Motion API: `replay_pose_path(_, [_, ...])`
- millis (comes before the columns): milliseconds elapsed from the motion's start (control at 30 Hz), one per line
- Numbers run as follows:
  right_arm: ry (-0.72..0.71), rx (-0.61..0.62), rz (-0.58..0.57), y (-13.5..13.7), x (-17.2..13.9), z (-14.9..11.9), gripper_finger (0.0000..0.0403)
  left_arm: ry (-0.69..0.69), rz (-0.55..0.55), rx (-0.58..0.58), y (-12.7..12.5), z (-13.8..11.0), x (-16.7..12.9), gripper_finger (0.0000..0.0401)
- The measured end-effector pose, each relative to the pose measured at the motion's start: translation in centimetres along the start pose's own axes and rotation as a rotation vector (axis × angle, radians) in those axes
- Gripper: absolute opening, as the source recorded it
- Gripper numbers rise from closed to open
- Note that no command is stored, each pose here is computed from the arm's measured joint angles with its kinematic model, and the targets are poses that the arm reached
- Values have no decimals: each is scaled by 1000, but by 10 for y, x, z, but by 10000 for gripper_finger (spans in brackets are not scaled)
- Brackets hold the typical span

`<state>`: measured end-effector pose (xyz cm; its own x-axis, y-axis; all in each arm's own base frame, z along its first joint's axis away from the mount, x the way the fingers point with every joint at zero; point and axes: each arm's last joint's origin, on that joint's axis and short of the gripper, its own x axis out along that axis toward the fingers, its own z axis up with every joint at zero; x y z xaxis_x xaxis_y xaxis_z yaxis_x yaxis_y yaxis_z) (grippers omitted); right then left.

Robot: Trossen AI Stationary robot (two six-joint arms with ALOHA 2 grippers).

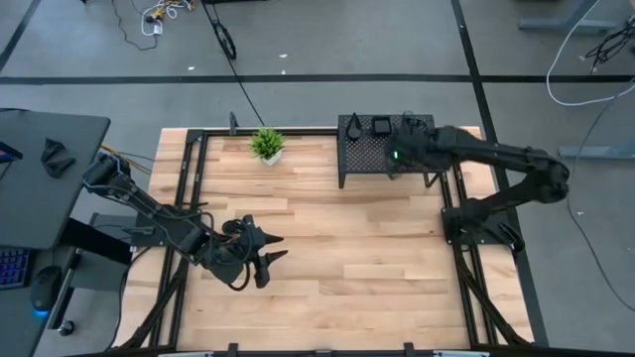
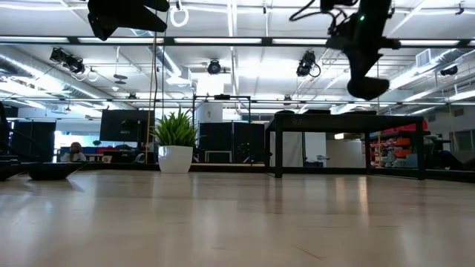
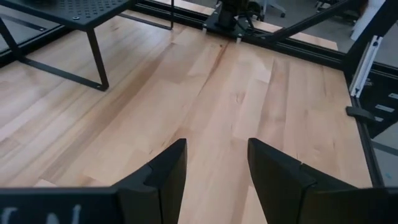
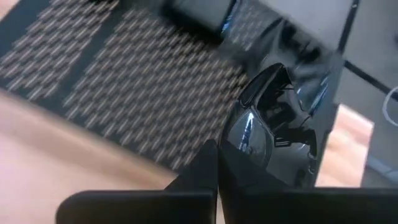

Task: Pick & Place Mini shaped plates
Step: Stack the black leaf-shaped plate on top of the black leaf-shaped plate on the shelf

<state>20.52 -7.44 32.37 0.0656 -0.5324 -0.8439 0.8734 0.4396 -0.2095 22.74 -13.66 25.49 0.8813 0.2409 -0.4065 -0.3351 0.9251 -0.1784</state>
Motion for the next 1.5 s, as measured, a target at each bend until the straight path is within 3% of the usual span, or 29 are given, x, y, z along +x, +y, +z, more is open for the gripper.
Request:
replay_pose_path(267, [-41, -63, -63, -15, 40, 41, 2, 1, 0, 2, 0, 0, 0, 177])
replay_pose_path(600, [87, -155, -163, -16, 76, 48, 2, 1, -1, -9, 0, 0, 0, 177])
replay_pose_path(1333, [125, -101, -174, -26, 87, 53, 12, 1, -3, -11, 0, 0, 0, 177])
replay_pose_path(1500, [126, -97, -176, -27, 87, 53, 37, 2, -3, -11, 0, 0, 0, 177])
